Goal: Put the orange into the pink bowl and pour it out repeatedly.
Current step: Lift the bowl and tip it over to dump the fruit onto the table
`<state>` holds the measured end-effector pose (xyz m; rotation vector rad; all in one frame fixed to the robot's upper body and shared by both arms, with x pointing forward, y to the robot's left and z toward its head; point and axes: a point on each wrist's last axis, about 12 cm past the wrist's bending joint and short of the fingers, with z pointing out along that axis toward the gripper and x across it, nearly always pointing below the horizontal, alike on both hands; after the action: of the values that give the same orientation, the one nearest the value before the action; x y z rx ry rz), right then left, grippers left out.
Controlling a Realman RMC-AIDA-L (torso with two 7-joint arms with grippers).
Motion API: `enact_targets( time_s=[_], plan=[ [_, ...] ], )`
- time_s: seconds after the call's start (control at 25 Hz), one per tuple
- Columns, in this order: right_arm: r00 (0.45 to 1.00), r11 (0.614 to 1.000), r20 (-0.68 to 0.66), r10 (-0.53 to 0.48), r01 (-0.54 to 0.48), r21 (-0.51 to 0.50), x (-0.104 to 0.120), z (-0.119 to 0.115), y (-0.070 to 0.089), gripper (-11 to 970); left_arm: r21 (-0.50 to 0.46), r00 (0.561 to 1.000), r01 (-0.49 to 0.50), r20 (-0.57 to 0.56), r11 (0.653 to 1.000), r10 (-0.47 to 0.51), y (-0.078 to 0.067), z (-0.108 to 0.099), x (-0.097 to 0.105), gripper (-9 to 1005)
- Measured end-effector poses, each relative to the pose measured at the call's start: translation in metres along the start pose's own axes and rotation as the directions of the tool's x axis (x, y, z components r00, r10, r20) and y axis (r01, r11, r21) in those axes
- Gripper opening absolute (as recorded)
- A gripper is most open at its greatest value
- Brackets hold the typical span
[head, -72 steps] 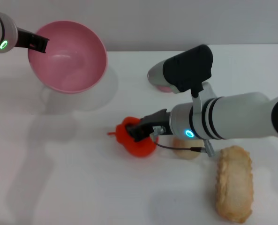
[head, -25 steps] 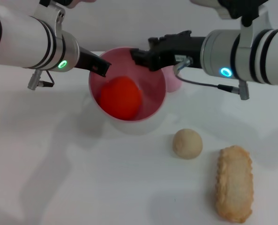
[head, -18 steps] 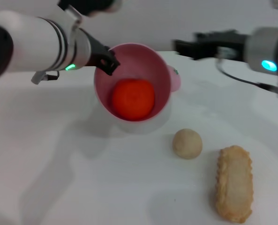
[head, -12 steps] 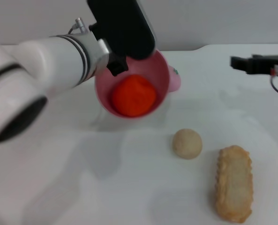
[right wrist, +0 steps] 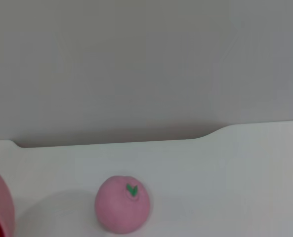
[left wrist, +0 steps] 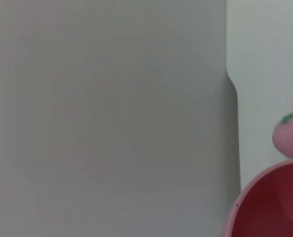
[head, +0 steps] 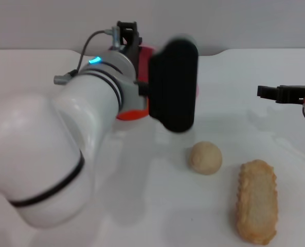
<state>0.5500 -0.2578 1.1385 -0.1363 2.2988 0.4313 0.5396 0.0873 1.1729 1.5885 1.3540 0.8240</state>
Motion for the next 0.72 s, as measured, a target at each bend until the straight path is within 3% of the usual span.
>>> enact_targets(
  time_s=[0.04,0.12,0.2,0.28,0.36,0.48,0.72],
  plan=[
    [1.000,1.000,0.001,0.000,0.000,0.001,0.000,0.000,-0.001,575,0.000,1.000,0.000,0.000,1.000,0.000,0.000,0.000,0.000,45],
    [1.000,1.000,-0.001,-0.002,0.002,0.001,-0.001,0.001,-0.001,576,-0.057,0.994,-0.113,0.009,0.992,0.113,-0.008,-0.005,-0.006,45],
    [1.000,1.000,-0.002,-0.004,0.004,0.001,-0.001,0.001,-0.001,576,-0.077,0.991,-0.133,0.010,0.988,0.134,-0.009,-0.007,-0.007,45],
    [1.000,1.000,-0.011,-0.006,0.006,-0.001,-0.001,0.004,-0.001,576,-0.195,0.967,-0.250,0.007,0.948,0.256,-0.013,-0.016,-0.013,45],
    [1.000,1.000,-0.014,-0.008,0.008,-0.003,-0.001,0.005,-0.001,581,-0.210,0.961,-0.268,0.004,0.940,0.275,-0.013,-0.018,-0.015,45],
    [1.000,1.000,-0.018,-0.013,0.013,-0.004,-0.001,0.007,-0.001,588,-0.249,0.932,-0.356,-0.017,0.901,0.363,-0.019,-0.020,-0.018,45],
    [0.999,1.000,-0.029,-0.015,0.014,-0.008,0.000,0.010,0.000,601,-0.314,0.849,-0.517,-0.069,0.797,0.523,-0.031,-0.020,-0.024,45]
  ],
)
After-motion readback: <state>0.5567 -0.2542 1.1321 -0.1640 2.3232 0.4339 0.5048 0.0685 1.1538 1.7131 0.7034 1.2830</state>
